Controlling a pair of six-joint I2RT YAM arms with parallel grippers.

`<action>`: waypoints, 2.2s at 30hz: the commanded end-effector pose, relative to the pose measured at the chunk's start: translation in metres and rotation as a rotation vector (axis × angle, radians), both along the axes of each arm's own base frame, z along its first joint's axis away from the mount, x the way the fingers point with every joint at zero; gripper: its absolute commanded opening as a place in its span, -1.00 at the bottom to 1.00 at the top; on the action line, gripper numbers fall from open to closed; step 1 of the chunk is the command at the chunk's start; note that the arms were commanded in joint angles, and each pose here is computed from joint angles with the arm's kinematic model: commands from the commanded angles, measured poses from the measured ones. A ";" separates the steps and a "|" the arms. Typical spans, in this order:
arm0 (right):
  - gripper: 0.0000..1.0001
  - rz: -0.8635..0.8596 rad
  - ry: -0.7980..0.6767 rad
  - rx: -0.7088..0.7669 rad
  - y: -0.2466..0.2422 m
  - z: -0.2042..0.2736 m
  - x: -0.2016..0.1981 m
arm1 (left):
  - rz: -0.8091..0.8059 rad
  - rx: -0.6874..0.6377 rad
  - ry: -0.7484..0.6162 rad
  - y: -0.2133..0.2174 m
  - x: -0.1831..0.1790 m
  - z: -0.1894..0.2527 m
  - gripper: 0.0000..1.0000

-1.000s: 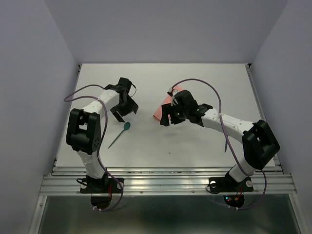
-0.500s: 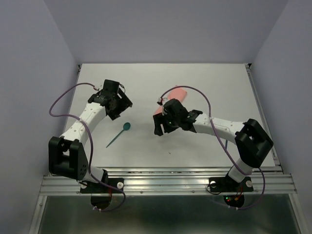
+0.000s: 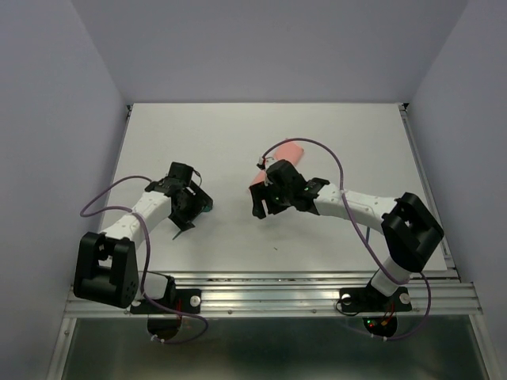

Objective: Fold the napkin into a case and place the utensils inside
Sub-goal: Pick up the spoon from the center of the board.

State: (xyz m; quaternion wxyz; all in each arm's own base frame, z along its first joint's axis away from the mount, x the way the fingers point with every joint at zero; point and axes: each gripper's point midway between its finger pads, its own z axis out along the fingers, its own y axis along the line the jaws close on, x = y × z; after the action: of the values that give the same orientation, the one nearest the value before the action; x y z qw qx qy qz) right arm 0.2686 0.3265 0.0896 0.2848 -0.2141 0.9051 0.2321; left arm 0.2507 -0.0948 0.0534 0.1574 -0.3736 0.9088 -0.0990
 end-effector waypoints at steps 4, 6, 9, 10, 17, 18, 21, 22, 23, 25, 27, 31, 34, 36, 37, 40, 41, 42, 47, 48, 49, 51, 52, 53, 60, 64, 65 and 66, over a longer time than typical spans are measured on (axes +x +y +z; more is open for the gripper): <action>0.50 0.012 -0.038 0.021 0.009 0.011 0.010 | 0.137 0.014 0.009 0.012 0.007 -0.019 0.75; 0.51 0.009 -0.040 0.017 0.007 0.011 0.010 | 0.150 0.021 0.028 0.015 0.012 -0.024 0.75; 0.51 -0.002 -0.042 0.002 0.003 0.010 0.010 | 0.154 0.045 0.051 0.019 0.016 -0.025 0.75; 0.51 -0.006 -0.044 -0.002 0.002 0.010 0.010 | 0.154 0.050 0.050 0.020 0.018 -0.025 0.75; 0.53 -0.015 -0.026 -0.003 0.003 0.006 0.010 | 0.258 0.092 0.015 0.049 0.030 -0.023 0.68; 0.53 -0.012 -0.023 -0.002 0.004 0.005 0.010 | 0.272 0.098 -0.008 0.053 0.037 -0.019 0.68; 0.53 -0.004 -0.015 0.003 0.008 0.004 0.010 | 0.299 0.138 -0.067 0.064 0.056 -0.007 0.63; 0.53 0.000 -0.010 0.004 0.009 0.003 0.010 | 0.294 0.155 -0.077 0.068 0.061 -0.004 0.62; 0.53 0.003 -0.008 0.005 0.010 0.003 0.010 | 0.288 0.179 -0.076 0.071 0.066 -0.004 0.62; 0.53 0.005 -0.008 0.002 0.011 0.003 0.010 | 0.230 0.211 -0.103 0.073 0.084 0.006 0.62; 0.53 0.002 -0.009 -0.001 0.010 0.002 0.011 | 0.167 0.224 -0.106 0.070 0.105 0.006 0.54; 0.52 0.000 -0.006 -0.005 0.011 0.000 0.012 | 0.006 0.213 -0.047 0.056 0.126 -0.012 0.44; 0.53 -0.008 -0.006 -0.013 0.008 -0.001 0.012 | -0.058 0.283 -0.010 0.052 0.133 -0.018 0.38; 0.53 -0.011 -0.008 -0.016 0.007 -0.001 0.012 | -0.066 0.312 -0.061 0.047 0.137 -0.002 0.39; 0.53 -0.015 -0.009 -0.018 0.006 -0.002 0.011 | -0.073 0.317 -0.094 0.042 0.139 0.005 0.41; 0.53 -0.013 -0.006 -0.024 0.004 -0.004 0.010 | -0.052 0.317 -0.136 0.042 0.134 0.030 0.43; 0.53 -0.013 -0.004 -0.027 0.004 -0.005 0.010 | -0.036 0.318 -0.157 0.044 0.131 0.041 0.43; 0.53 -0.012 -0.003 -0.026 0.004 -0.005 0.010 | -0.012 0.314 -0.134 0.046 0.121 0.039 0.44; 0.53 -0.011 0.004 -0.026 0.006 -0.007 0.010 | 0.111 0.266 -0.086 0.051 0.074 0.036 0.69; 0.53 -0.009 0.002 -0.027 0.006 -0.008 0.010 | 0.123 0.255 -0.051 0.051 0.059 0.024 0.72; 0.53 -0.005 0.004 -0.027 0.006 -0.008 0.010 | 0.130 0.231 -0.042 0.048 0.053 0.020 0.75; 0.53 0.004 0.005 -0.029 0.007 -0.010 0.010 | 0.164 0.175 0.005 0.042 0.032 0.008 0.80; 0.53 0.007 0.004 -0.031 0.007 -0.010 0.010 | 0.171 0.157 0.013 0.040 0.027 0.005 0.84; 0.53 0.010 0.006 -0.031 0.007 -0.010 0.009 | 0.178 0.140 0.018 0.037 0.023 0.002 0.87; 0.54 0.015 0.011 -0.038 0.005 -0.014 0.007 | 0.211 0.089 0.050 0.030 0.013 -0.014 0.97; 0.53 0.014 0.012 -0.025 0.005 -0.012 0.005 | 0.245 0.107 0.049 0.034 0.018 -0.017 0.90; 0.53 0.014 0.015 -0.024 0.004 -0.013 0.003 | 0.251 0.117 0.047 0.035 0.020 -0.018 0.87; 0.54 0.015 0.016 -0.024 0.004 -0.013 0.003 | 0.257 0.129 0.043 0.037 0.025 -0.019 0.86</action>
State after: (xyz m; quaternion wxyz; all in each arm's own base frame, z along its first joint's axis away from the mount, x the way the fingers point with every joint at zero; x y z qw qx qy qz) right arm 0.2694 0.3259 0.0688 0.2625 -0.2206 0.9149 0.2132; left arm 0.2648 -0.0629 0.0343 0.1584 -0.4587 0.8740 -0.0259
